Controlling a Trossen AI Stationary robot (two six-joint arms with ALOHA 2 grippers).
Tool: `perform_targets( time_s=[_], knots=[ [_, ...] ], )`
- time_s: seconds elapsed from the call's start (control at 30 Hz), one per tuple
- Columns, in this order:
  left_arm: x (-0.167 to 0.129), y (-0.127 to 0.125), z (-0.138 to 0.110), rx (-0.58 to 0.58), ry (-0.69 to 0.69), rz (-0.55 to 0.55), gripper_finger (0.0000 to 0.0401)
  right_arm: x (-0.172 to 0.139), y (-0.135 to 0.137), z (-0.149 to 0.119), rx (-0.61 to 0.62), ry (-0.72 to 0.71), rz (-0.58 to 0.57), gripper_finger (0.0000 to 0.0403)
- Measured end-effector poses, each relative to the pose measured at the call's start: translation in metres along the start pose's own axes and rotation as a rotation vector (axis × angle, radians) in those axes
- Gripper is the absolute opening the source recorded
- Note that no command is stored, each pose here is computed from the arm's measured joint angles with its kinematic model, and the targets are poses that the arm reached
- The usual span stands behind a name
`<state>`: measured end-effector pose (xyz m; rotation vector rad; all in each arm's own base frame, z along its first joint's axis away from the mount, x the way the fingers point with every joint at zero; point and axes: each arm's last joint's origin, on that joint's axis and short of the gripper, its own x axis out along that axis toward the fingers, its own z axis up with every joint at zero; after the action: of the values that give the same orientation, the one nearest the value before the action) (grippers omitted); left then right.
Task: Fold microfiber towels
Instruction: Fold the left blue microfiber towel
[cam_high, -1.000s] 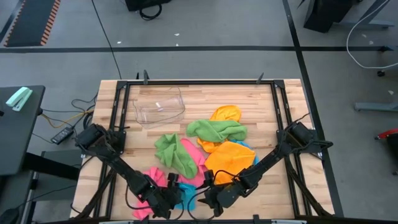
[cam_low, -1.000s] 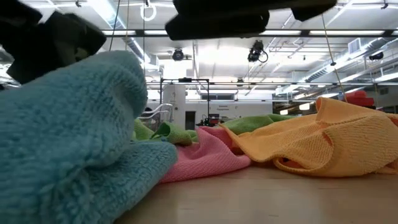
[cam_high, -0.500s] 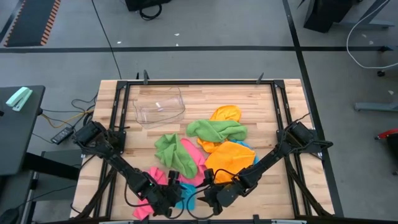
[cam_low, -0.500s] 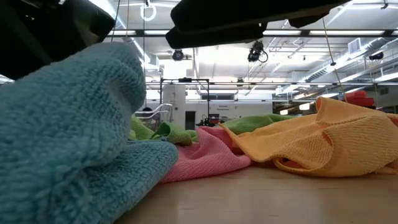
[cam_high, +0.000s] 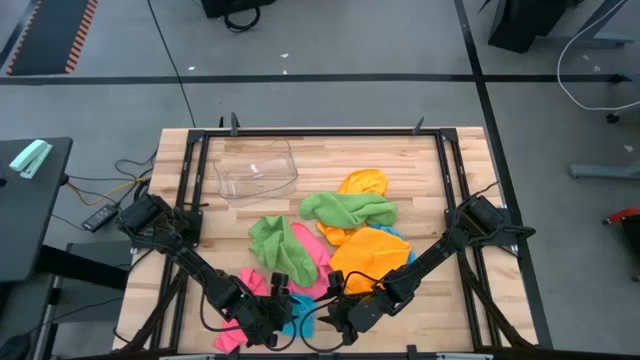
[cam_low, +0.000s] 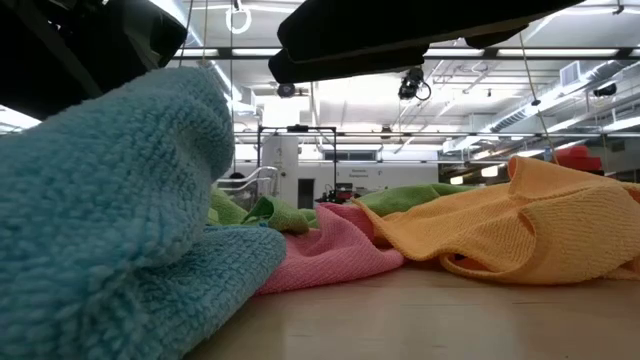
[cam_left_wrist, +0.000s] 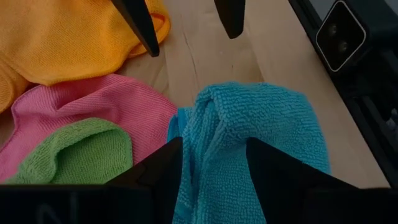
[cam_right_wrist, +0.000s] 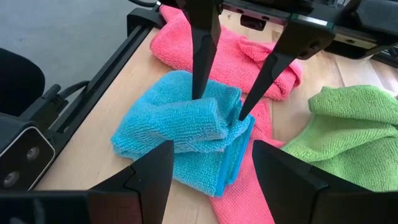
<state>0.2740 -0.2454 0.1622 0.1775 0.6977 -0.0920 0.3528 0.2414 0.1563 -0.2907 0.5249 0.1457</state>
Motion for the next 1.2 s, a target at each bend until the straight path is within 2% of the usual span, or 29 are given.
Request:
perform_targets(
  time_s=[0.67,0.87,1.0,1.2],
  knots=[
    [0.0,0.0,0.0,-0.042,0.0,-0.003,0.0186,0.0,0.0,0.001,0.012,-0.009,0.001,0.0227],
    [-0.014,0.006,0.009,-0.035,-0.014,-0.006,0.0179,0.003,-0.006,0.001,0.052,-0.005,-0.011,0.0227],
    [-0.019,0.009,0.013,-0.022,-0.025,-0.006,0.0178,0.002,-0.005,-0.002,0.036,0.024,-0.011,0.0227],
    [-0.016,0.025,0.022,-0.152,-0.013,-0.045,0.0187,-0.011,-0.011,-0.007,0.017,0.156,-0.021,0.0227]
  ],
)
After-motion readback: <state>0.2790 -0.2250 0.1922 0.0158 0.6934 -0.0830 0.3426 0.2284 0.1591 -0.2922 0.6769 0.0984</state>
